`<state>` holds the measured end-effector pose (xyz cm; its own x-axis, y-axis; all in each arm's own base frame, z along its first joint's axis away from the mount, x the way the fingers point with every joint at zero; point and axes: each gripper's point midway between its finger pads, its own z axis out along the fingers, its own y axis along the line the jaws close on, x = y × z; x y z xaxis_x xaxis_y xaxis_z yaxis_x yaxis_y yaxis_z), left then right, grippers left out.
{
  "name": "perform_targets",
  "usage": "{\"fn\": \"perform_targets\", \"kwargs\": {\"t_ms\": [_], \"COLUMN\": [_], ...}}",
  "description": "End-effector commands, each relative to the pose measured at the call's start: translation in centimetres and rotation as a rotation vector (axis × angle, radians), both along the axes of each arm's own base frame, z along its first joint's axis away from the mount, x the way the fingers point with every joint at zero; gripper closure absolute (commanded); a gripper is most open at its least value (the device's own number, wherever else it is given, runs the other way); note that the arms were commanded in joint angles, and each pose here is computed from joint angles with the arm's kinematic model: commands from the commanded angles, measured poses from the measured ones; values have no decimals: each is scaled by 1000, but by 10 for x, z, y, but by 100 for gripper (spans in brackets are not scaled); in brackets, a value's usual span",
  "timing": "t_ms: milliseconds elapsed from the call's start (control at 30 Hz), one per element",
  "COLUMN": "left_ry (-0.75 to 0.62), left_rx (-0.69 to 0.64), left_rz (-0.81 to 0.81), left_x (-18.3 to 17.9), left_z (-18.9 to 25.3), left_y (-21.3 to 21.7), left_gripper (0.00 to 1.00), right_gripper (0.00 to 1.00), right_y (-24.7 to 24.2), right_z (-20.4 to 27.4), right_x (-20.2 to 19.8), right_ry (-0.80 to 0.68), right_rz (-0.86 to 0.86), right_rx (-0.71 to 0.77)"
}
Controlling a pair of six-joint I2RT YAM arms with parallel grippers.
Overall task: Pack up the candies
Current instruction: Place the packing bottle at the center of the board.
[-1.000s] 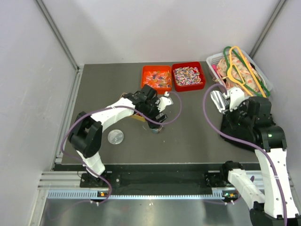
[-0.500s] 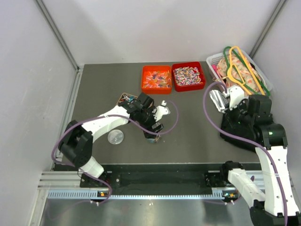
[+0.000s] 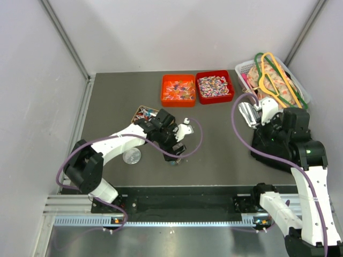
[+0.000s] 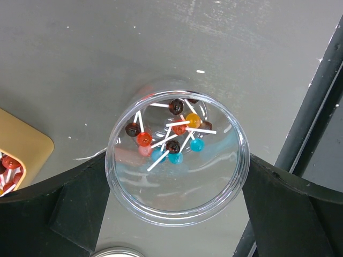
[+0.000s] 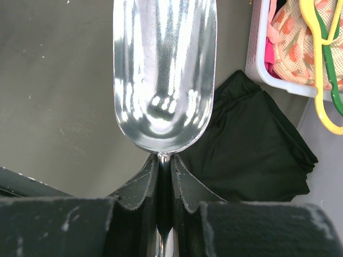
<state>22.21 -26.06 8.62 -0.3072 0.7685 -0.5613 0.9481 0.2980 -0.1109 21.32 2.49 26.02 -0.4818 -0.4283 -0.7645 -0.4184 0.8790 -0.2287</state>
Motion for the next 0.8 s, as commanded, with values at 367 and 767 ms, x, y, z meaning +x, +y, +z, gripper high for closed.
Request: {"fn": "perform_targets", "kwargs": {"t_ms": [367, 767], "left_ry": [19, 130], "left_rx": [-83, -65], "left_rz": [-104, -126], "left_x": [-17, -25], "left_z": [14, -6], "left_y": [-9, -16], "left_gripper": [1, 1], "right_gripper": [100, 100], "right_y": [3, 5], "right_z": [22, 21], "right_x": [7, 8], "right_ry": [-60, -52], "right_rz": [5, 12], "right_rx": [27, 32]}}
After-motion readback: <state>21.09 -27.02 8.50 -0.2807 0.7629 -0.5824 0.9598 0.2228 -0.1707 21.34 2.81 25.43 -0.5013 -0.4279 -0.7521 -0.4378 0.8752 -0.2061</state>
